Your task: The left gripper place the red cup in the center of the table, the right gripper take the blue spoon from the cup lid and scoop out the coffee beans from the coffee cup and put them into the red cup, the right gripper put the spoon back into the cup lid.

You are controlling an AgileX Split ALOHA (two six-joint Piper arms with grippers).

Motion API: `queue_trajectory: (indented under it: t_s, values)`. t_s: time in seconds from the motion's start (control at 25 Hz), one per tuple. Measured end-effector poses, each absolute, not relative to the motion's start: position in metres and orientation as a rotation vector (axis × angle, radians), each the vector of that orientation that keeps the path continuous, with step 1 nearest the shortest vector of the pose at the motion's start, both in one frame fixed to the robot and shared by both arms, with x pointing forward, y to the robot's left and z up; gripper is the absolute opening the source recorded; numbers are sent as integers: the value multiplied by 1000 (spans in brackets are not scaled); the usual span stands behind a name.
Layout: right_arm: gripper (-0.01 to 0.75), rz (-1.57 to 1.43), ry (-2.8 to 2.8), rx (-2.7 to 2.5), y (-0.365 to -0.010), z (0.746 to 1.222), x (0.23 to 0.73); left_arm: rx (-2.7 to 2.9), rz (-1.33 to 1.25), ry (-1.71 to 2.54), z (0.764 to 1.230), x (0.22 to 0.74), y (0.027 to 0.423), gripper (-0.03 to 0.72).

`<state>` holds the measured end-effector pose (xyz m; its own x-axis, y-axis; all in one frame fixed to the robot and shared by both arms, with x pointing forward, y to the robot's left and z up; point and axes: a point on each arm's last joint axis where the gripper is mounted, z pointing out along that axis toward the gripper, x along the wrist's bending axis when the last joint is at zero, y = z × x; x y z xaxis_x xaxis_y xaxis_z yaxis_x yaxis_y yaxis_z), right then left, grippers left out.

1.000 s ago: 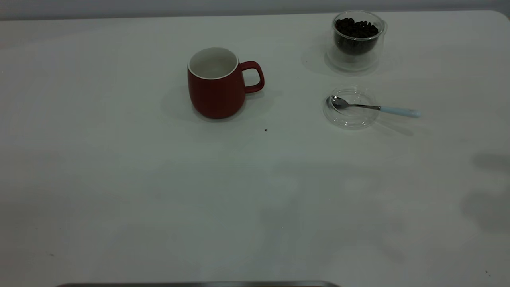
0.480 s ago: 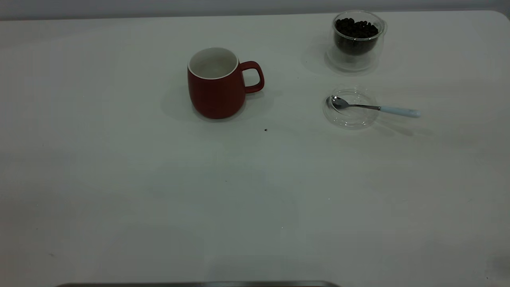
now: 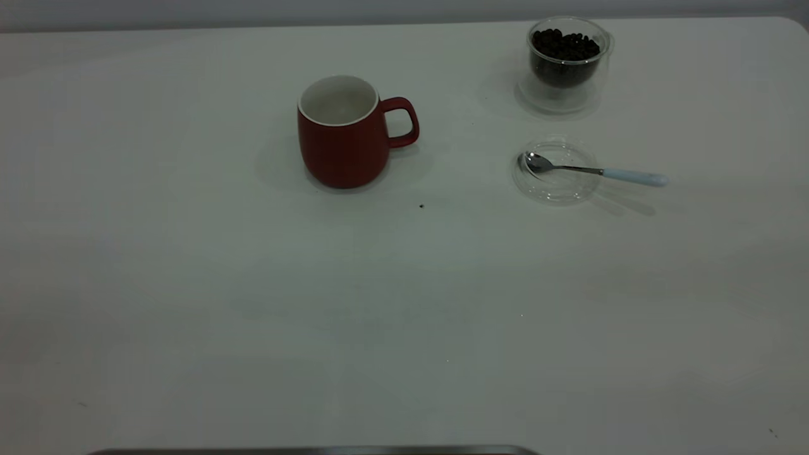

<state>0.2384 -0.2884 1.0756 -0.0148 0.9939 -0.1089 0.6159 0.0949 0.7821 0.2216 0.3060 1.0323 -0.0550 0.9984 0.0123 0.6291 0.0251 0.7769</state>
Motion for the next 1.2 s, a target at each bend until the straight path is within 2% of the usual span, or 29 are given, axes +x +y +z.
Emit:
queue_trajectory:
  t_s: [0.4, 0.6, 0.8, 1.2]
  values:
    - [588, 816, 1576, 1498, -282, 1073, 210, 1658, 843, 1743, 1032, 222, 306, 586]
    - [588, 896, 1640, 1465, -281, 1071, 209, 1658, 843, 1743, 1032, 222, 306, 586]
    - [588, 939, 1774, 1440, -287, 1049, 221, 1658, 843, 1743, 1032, 222, 306, 586]
    - [588, 887, 1687, 1513, -299, 1039, 230, 1658, 843, 1743, 1032, 222, 306, 586]
